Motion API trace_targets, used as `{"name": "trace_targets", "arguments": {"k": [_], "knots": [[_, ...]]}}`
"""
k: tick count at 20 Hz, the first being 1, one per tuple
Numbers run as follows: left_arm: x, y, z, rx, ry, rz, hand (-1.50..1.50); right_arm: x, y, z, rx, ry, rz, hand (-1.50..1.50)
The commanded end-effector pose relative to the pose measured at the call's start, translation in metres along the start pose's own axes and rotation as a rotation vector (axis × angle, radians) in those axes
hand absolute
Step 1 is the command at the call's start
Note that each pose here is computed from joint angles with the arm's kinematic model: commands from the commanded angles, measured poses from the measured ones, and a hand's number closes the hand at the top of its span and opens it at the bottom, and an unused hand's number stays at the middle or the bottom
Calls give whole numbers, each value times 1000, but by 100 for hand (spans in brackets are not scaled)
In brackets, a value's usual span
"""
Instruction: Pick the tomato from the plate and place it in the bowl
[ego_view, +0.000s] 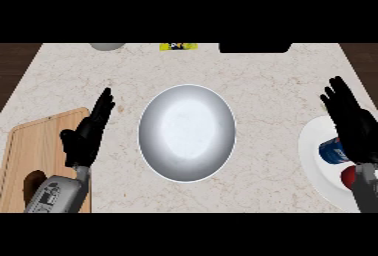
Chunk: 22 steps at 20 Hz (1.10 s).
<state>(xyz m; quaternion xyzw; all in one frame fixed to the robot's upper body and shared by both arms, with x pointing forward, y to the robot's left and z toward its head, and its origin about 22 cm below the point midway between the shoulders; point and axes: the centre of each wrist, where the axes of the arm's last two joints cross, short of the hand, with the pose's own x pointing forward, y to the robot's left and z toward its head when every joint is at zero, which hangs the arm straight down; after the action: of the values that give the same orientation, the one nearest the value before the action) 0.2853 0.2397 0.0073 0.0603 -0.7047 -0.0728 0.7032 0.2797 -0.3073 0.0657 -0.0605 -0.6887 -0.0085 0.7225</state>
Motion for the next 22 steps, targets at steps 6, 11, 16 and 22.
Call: {"name": "trace_targets", "arguments": {"k": [6,11,16,22], "knots": [[15,58,-1,23,76,-31,0,-50,-95,54,-845,-1,51,150],[15,61,2,-72,135,21,0,-100,-65,85,-1003,-51,429,-150],[32,83,-2,-100,135,42,0,-110,-25,91,-1023,-192,547,-150],[51,60,-5,-128,121,27,0,-103,-47,109,-1074,36,699,-150]]}}
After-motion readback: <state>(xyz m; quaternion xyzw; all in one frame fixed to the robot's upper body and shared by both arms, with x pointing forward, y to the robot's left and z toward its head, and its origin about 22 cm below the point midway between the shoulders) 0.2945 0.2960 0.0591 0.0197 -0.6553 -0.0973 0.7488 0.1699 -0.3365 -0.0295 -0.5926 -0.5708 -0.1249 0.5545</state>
